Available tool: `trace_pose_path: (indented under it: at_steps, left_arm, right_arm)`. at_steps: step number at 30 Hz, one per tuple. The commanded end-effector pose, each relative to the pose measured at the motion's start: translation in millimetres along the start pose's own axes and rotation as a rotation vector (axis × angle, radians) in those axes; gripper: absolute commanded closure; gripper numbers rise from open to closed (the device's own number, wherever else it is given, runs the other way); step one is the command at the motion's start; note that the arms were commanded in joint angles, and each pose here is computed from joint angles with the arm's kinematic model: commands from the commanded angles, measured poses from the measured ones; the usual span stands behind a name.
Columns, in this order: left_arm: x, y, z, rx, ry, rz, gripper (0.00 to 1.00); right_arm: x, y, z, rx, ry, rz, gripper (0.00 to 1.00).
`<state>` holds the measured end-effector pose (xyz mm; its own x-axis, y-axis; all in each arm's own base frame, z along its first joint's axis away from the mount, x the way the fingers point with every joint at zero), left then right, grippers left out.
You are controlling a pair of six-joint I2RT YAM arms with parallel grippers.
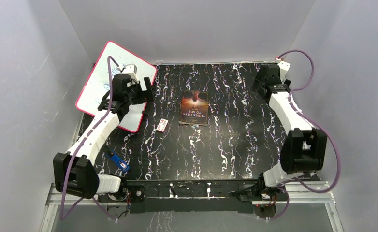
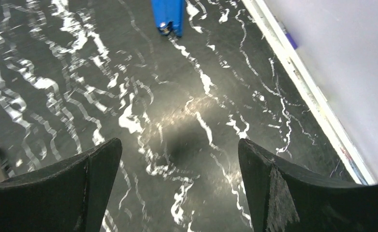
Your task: Load the staples into the stapler
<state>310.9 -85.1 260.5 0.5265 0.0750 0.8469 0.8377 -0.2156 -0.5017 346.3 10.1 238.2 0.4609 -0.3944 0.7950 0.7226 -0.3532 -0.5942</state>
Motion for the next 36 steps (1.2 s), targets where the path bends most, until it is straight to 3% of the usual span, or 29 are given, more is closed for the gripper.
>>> trace_pose_path:
  at_steps: [1,9,20,36]
  left_arm:
    - [-7.6,4.8,-2.9,-0.037,-0.004,0.007,0.02]
    - [-17.5,4.7,-2.9,-0.064,0.016,0.027,0.02]
    - [-18.9,3.2,-2.7,-0.068,0.02,0.028,0.02]
    - [-15.9,0.1,-1.5,-0.05,0.028,0.021,0.02]
  right_arm:
    - [30.7,32.8,-2.2,-0.081,0.059,-0.111,0.02]
    - [31.5,119.0,-0.4,-0.048,0.027,-0.05,0.02]
    - [35.5,190.4,17.1,-0.037,-0.055,-0.039,0.02]
    - [28.9,243.3,20.9,-0.061,-0.085,0.001,0.09]
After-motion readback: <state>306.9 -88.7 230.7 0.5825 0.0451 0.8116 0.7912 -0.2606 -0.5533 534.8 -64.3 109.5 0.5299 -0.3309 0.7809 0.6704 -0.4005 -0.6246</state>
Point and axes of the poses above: each gripper's point midway between its finger pads, its own y axis out along the fingers, its own z axis along the line the jaws close on, x = y × z, the point moved 9 cm from there along -y, back along the fingers, and after that the axes turned 6 degrees about y, right-handed, at the moved point
